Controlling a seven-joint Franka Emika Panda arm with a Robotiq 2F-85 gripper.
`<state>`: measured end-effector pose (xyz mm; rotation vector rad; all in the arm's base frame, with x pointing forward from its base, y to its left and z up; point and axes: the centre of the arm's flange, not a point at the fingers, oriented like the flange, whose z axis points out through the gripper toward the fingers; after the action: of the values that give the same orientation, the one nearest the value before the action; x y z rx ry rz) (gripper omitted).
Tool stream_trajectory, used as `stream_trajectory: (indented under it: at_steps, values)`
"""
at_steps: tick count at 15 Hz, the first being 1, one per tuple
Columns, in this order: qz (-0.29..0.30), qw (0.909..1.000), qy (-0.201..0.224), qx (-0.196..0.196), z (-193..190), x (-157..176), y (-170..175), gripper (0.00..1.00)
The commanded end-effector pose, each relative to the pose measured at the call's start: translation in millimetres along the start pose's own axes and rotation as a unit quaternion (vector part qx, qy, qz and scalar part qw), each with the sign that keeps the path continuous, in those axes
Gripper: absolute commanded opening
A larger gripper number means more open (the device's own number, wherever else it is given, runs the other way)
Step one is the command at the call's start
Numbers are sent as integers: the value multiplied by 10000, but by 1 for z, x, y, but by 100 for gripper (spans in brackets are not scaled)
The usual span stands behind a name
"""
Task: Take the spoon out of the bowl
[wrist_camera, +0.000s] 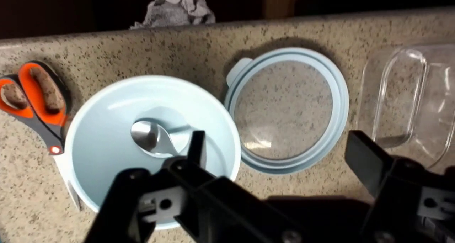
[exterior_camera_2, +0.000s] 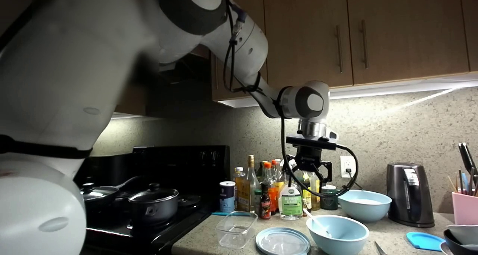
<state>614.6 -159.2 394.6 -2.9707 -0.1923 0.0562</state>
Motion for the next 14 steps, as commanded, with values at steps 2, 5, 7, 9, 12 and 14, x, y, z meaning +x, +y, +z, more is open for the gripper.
stream_trajectory:
  at_steps: [2, 5, 7, 9, 12, 14]
  values:
    - [-138, 9998, -162, 51, 2, -2, 11, 100]
    - [-196, 9996, -186, 60, 3, 0, 11, 100]
    - [-587, 9975, -377, 65, 6, 7, 14, 100]
    - [-1068, 9920, -641, 194, 15, 20, 20, 100]
    - [-1450, 9840, -951, 421, 29, 36, 24, 100]
    - [-1636, 9791, -1055, 584, 40, 46, 27, 100]
